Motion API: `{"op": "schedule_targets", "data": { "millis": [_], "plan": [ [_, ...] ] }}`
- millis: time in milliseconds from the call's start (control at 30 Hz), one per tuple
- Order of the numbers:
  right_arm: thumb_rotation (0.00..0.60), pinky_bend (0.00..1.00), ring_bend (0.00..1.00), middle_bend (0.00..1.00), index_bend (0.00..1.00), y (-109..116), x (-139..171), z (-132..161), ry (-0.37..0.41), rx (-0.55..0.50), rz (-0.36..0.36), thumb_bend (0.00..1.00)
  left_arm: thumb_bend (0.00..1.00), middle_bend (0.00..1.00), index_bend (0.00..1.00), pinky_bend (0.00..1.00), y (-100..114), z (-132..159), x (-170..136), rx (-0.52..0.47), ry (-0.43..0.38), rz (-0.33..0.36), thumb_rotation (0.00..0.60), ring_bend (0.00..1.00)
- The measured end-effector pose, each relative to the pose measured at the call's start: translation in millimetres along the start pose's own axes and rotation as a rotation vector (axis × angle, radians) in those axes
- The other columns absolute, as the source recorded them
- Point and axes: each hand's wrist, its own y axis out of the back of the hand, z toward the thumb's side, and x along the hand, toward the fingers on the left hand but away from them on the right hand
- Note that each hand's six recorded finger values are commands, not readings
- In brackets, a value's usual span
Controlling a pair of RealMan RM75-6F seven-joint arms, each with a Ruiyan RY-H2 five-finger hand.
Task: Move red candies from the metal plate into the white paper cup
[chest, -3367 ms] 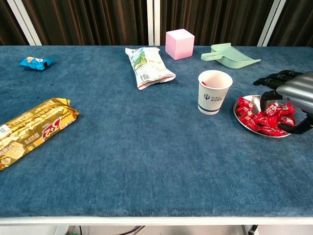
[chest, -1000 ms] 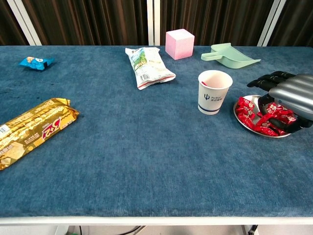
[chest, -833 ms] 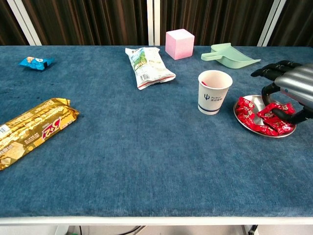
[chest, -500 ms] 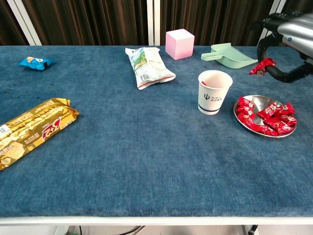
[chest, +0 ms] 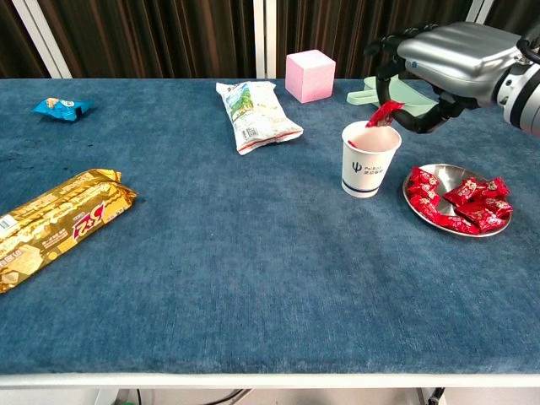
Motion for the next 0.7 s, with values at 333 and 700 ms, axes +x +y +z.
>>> {"op": "schedule_targets", "data": {
  "millis": [333,700],
  "plan": [
    [0.600,0.00,0.00,0.02,0.07,9.0,15.5,-3.9,0.023,-0.044,-0.022,0.37,0.18,0.15,0.17,0.20,-1.8,2.0,-0.4,0.004,-0.006,-0.007,0.600,0.06],
    [0.600,0.00,0.00,0.01,0.16,-15.2,74.6,-63.2,-0.112,0.006,0.074,0.36,0.18,0.15,0.17,0.20,-5.2,7.5,0.3,0.013,-0.025,-0.020,0.600,0.06]
  ]
}}
